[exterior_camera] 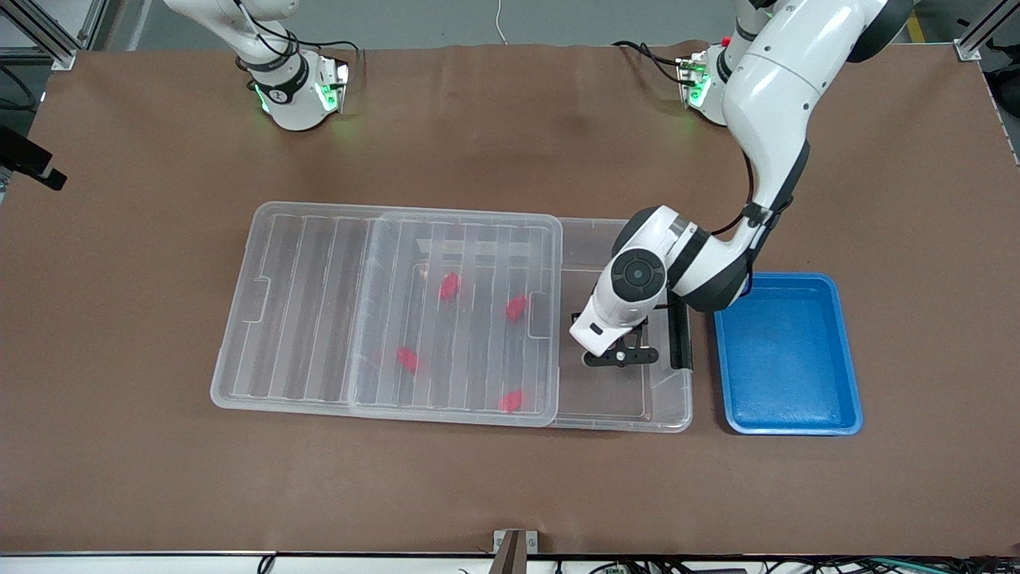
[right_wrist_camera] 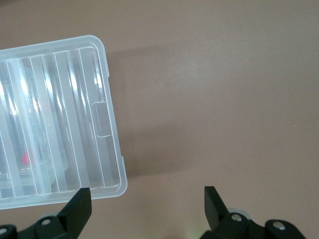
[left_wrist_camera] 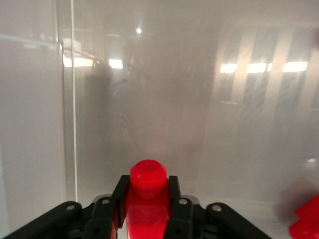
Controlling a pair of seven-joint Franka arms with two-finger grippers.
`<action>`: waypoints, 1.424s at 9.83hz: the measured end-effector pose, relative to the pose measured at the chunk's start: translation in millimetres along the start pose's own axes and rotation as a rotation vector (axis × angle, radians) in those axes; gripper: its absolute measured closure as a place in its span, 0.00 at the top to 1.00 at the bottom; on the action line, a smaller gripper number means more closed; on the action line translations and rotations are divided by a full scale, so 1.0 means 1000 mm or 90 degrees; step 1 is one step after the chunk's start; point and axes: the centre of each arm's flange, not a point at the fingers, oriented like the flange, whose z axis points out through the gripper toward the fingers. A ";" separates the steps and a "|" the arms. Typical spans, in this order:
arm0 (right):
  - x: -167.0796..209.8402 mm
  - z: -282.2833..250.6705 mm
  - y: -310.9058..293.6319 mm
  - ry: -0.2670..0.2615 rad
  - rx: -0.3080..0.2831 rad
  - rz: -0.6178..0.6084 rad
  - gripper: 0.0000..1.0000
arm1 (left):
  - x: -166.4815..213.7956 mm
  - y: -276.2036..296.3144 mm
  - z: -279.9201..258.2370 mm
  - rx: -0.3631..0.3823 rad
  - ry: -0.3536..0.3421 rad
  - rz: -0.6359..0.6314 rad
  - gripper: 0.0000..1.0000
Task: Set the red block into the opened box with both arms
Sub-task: 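Carry the red block over the uncovered box section and lower it with the left gripper, then open the left gripper to drop the block into the box and lift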
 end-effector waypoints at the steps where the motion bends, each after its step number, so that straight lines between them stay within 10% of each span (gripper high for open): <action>1: 0.000 0.000 0.000 0.000 0.000 0.000 1.00 | 0.000 -0.002 0.008 0.002 -0.006 -0.001 0.35; 3: 0.000 0.000 0.000 0.000 0.000 -0.001 1.00 | 0.001 -0.002 0.017 -0.003 -0.006 -0.002 0.37; 8: 0.000 0.000 0.000 0.000 0.000 -0.001 1.00 | 0.024 -0.008 -0.049 -0.035 0.061 -0.020 1.00; 14: 0.035 0.071 -0.009 -0.064 0.025 -0.150 0.89 | 0.022 -0.131 -0.313 -0.015 0.175 -0.122 1.00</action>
